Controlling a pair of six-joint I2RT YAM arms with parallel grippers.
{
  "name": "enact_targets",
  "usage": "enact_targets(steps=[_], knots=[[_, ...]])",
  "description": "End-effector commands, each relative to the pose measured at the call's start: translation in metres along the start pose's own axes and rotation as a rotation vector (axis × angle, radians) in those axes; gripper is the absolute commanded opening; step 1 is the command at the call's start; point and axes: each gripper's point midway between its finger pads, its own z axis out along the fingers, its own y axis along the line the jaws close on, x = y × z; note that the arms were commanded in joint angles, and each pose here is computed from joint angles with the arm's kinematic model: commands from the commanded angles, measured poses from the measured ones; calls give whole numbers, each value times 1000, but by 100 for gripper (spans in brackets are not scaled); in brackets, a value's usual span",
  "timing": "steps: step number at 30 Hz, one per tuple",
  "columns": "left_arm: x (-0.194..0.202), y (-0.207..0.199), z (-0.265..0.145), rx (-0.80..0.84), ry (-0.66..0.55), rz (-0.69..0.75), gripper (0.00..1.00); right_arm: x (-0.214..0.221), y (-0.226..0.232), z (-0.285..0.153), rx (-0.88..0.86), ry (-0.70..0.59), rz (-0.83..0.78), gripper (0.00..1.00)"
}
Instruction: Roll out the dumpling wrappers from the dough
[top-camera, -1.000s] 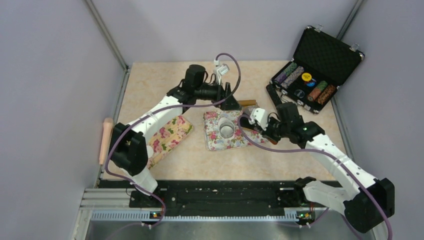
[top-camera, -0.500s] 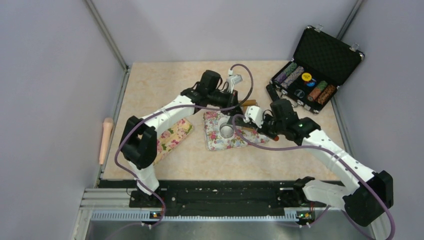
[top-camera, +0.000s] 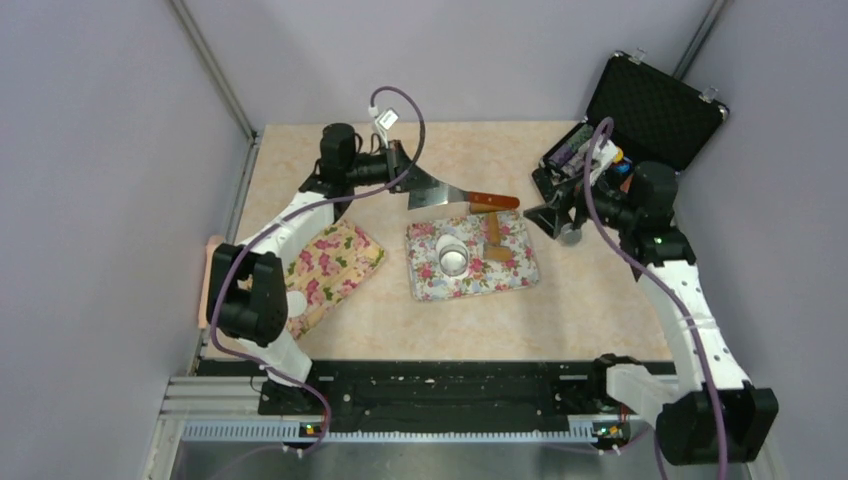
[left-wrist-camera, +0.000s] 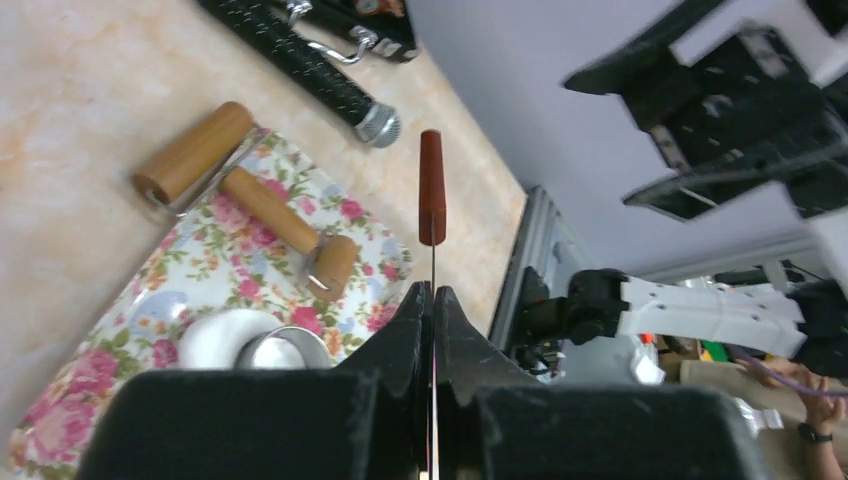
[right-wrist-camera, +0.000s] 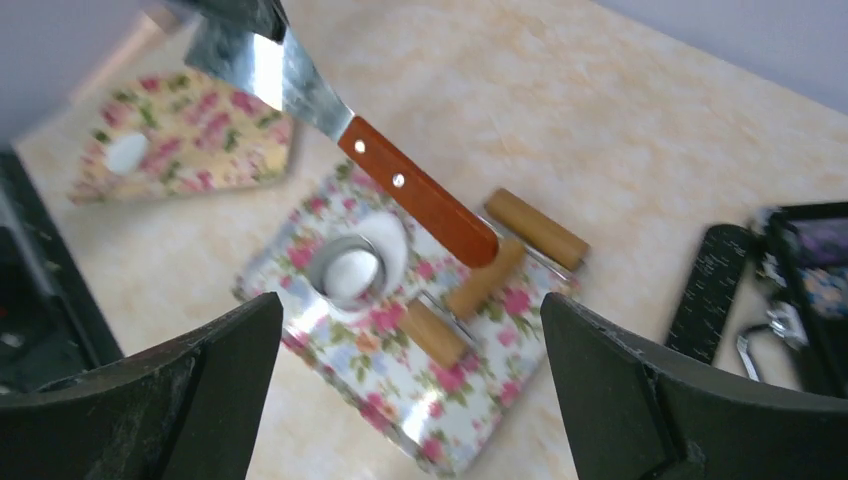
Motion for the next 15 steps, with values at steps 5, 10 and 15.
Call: enact_targets(steps=[5, 10, 15], knots=[[-45, -87, -58, 259, -350, 128, 0, -40, 25, 23, -384, -298, 483, 95], [-37, -84, -72, 307, -522, 135, 0, -56, 32, 21, -545, -424, 529, 95], [-28, -69, -67, 322, -625, 90, 0, -64, 44, 30, -665, -476, 524, 94]])
